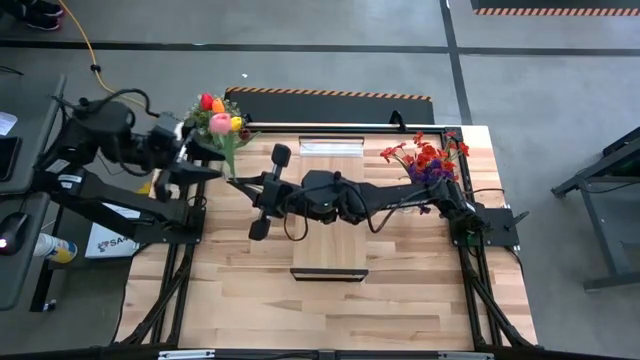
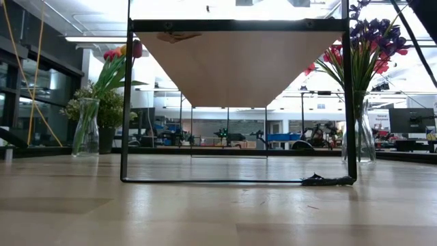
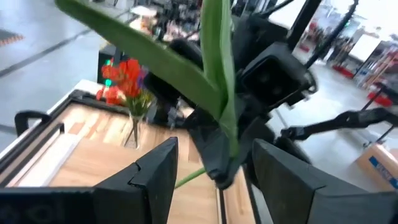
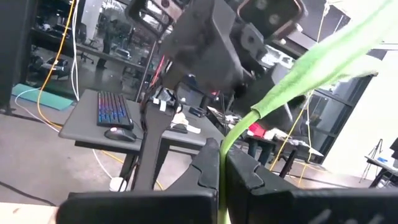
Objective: Pick and place flowers into a vace then onto a shelf
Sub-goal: Put the pink tulip into the left transparent vase
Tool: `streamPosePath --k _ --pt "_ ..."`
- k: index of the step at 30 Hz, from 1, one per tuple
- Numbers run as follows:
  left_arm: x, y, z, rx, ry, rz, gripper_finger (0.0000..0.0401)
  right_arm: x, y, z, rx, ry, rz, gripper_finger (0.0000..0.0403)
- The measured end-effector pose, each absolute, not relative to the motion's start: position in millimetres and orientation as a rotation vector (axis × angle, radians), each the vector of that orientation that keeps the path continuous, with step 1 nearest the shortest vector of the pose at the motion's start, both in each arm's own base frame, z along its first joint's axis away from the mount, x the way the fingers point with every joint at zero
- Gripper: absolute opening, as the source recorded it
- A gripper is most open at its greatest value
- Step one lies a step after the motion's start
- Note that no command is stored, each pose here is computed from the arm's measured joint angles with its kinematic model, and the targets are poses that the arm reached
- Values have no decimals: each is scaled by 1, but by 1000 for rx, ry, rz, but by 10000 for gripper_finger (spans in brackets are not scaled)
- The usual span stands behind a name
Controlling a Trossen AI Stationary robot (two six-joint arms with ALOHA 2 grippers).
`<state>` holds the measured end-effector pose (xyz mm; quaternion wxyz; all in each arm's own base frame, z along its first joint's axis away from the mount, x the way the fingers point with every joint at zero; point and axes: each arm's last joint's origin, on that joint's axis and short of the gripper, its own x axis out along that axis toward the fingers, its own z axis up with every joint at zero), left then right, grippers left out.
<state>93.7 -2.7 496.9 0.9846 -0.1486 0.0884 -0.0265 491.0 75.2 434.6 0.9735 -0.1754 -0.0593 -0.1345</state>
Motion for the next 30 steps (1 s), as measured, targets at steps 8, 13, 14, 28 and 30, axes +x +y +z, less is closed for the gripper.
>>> streamPosePath --k 8,13,14,28,30 --pt "98 -3 496 -316 194 -57 239 493 67 435 -328 -130 -248 0" --pt "111 -3 493 -303 230 -54 239 493 63 435 -326 -130 -253 0" --pt "112 -3 492 -302 233 -54 239 493 63 435 -326 -130 -253 0" --pt "119 -3 496 -292 191 -60 239 493 63 435 -322 -131 -245 0" --pt "119 -3 498 -278 169 -64 239 493 63 435 -319 -133 -239 0"
